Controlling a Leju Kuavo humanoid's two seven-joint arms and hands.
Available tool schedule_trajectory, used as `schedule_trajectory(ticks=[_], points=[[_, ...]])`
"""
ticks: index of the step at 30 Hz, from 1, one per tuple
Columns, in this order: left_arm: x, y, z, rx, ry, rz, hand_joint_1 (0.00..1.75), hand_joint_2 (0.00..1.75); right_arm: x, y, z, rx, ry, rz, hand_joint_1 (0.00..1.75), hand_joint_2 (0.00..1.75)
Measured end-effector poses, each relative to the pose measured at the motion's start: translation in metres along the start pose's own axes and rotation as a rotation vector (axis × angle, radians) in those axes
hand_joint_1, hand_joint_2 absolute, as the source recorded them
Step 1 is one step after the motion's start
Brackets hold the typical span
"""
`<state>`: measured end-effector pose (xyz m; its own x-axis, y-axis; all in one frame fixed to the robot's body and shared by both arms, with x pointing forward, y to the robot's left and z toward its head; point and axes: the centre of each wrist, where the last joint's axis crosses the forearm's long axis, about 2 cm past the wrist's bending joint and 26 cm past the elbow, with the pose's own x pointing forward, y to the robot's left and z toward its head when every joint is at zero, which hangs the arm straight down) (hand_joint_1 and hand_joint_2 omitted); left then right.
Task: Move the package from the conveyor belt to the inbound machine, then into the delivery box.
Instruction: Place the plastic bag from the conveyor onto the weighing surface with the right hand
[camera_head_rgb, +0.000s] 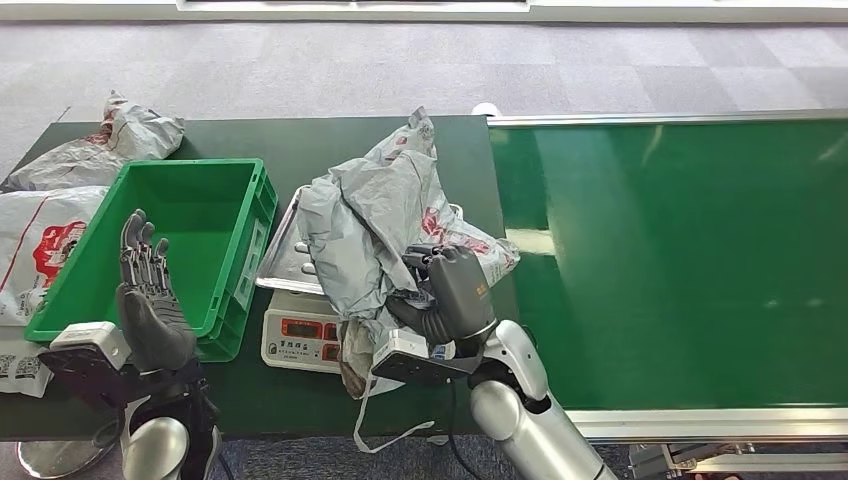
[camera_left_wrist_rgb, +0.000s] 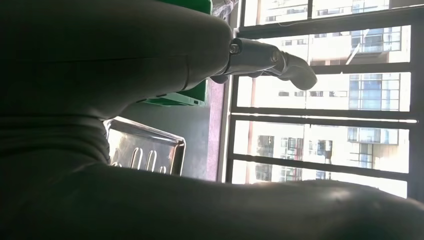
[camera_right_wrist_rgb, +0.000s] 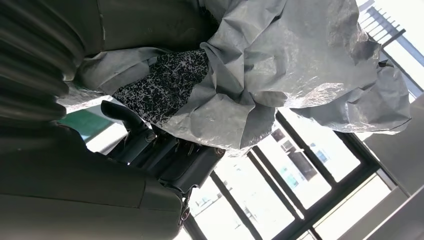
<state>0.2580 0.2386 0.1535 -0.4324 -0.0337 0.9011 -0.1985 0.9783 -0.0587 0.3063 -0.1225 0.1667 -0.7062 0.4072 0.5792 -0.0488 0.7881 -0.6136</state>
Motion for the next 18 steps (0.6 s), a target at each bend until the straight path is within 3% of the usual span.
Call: schedule_trajectory(ticks=[16,18], points=[[0.001,0.000,-0.001,-0.001,-0.012,-0.004,0.00,0.00,-0.003,0.004,-0.027,0.169,0.015,0.095,1.75,1.75],[0.003,0.001,-0.002,0.008,-0.026,-0.001,0.00,0.00,-0.006,0.007,-0.030,0.196,0.049,0.110,0.89,1.75]])
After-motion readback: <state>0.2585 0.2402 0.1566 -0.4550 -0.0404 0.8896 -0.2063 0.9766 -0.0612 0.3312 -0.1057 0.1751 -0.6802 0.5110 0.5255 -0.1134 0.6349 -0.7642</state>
